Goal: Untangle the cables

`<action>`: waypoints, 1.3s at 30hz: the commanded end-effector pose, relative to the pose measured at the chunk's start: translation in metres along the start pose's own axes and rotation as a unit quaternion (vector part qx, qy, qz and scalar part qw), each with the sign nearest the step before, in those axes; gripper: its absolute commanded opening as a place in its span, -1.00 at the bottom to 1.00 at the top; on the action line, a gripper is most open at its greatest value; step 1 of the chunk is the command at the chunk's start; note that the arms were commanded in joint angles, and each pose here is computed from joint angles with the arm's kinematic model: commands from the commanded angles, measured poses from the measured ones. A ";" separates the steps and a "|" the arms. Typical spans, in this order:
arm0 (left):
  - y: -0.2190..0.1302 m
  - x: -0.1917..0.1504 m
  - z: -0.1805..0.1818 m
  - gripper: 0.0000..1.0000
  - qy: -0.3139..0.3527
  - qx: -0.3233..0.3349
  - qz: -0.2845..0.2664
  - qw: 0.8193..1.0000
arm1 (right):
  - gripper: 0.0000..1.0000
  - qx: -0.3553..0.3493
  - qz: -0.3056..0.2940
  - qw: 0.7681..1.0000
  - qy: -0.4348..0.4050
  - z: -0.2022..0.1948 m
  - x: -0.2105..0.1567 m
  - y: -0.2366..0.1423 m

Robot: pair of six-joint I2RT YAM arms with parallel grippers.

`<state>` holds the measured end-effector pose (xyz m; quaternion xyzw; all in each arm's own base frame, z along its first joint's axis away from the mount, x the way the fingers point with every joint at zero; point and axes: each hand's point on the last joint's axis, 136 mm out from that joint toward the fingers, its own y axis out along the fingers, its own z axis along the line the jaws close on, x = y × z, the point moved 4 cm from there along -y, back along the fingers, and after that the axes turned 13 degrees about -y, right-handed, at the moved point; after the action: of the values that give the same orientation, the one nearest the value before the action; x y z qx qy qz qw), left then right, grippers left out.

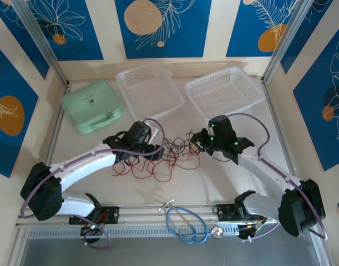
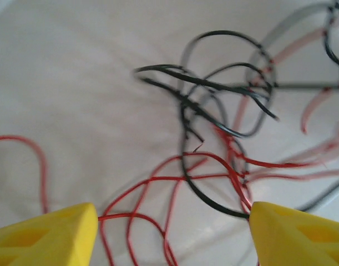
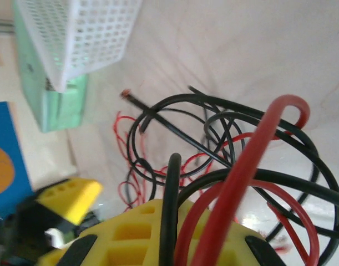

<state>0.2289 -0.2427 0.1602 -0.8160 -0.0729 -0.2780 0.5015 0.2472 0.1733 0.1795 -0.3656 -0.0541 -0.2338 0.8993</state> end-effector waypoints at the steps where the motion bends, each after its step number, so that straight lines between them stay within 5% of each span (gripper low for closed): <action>1: 0.002 -0.005 -0.024 0.55 0.056 -0.049 -0.014 0.997 | -1.00 0.044 0.010 0.998 0.048 0.007 -0.002 -0.010; 12: 0.030 -0.001 -0.031 0.87 0.102 -0.015 -0.050 0.993 | -1.00 0.083 0.006 0.981 0.175 0.001 -0.001 -0.024; 21: 0.064 0.025 -0.036 0.78 0.064 0.008 -0.083 0.994 | -1.00 0.107 -0.019 0.977 0.182 0.007 0.003 -0.052; 23: 0.072 0.028 -0.034 0.52 0.053 0.016 -0.090 0.994 | -1.00 0.112 -0.022 0.976 0.185 0.006 0.003 -0.056; 27: 0.084 0.030 -0.017 -0.40 0.033 0.070 -0.093 0.993 | -1.00 0.116 -0.031 0.975 0.188 0.004 0.003 -0.066; 30: 0.085 0.029 0.002 -0.84 0.013 0.110 -0.102 0.989 | -1.00 0.113 -0.038 0.974 0.191 -0.001 0.003 -0.073; 32: 0.083 0.029 0.017 -0.99 -0.006 0.133 -0.107 0.985 | -1.00 0.109 -0.046 0.974 0.194 -0.005 0.003 -0.079; 39: 0.082 0.011 0.056 -1.00 -0.055 0.161 -0.087 0.982 | -1.00 0.046 -0.090 0.976 0.194 -0.031 0.004 -0.096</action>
<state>0.2951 -0.2492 0.0862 -0.7319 -0.1981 -0.2804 0.5886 0.2132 0.0997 0.2213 -0.2329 0.0785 -0.3731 0.8946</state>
